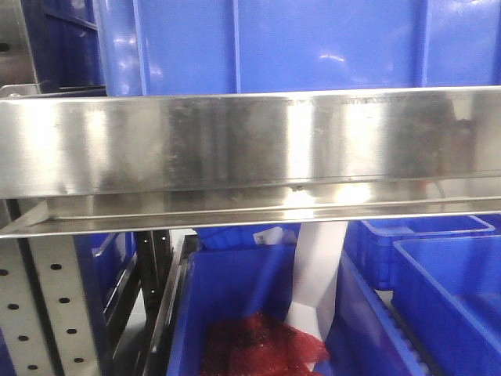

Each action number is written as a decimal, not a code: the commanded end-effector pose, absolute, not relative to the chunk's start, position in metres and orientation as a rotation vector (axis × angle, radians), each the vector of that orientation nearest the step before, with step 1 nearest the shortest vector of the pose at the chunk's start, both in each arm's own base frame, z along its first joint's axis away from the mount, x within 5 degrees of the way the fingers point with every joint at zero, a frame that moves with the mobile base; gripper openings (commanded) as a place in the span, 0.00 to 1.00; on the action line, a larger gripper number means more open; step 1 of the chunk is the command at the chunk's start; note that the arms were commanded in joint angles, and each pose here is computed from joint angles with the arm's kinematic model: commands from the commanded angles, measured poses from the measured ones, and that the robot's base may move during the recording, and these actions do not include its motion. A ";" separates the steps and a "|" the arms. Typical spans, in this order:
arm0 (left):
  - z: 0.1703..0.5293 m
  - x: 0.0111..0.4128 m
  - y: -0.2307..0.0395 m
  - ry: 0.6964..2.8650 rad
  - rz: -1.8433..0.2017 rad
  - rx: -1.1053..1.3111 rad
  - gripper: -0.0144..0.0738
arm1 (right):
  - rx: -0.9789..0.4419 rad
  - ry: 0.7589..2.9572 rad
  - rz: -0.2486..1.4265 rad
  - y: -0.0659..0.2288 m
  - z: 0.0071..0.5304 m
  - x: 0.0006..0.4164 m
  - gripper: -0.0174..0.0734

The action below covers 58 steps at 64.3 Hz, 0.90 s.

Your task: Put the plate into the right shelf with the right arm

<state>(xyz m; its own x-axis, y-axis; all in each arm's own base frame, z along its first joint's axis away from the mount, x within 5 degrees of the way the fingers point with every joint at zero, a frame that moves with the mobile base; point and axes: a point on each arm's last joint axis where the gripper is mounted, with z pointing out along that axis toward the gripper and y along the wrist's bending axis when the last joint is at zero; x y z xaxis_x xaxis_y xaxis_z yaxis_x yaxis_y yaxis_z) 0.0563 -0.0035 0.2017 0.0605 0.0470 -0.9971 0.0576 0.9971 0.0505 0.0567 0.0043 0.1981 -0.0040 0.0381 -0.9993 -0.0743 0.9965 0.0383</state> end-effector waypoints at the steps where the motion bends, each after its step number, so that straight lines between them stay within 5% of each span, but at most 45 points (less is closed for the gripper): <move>1: 0.207 0.055 -0.002 1.423 -0.003 0.066 0.11 | -0.026 1.461 0.075 0.003 0.209 0.055 0.25; 58: 0.207 0.055 -0.002 1.423 -0.003 0.066 0.11 | -0.027 1.475 0.075 0.004 0.208 0.055 0.25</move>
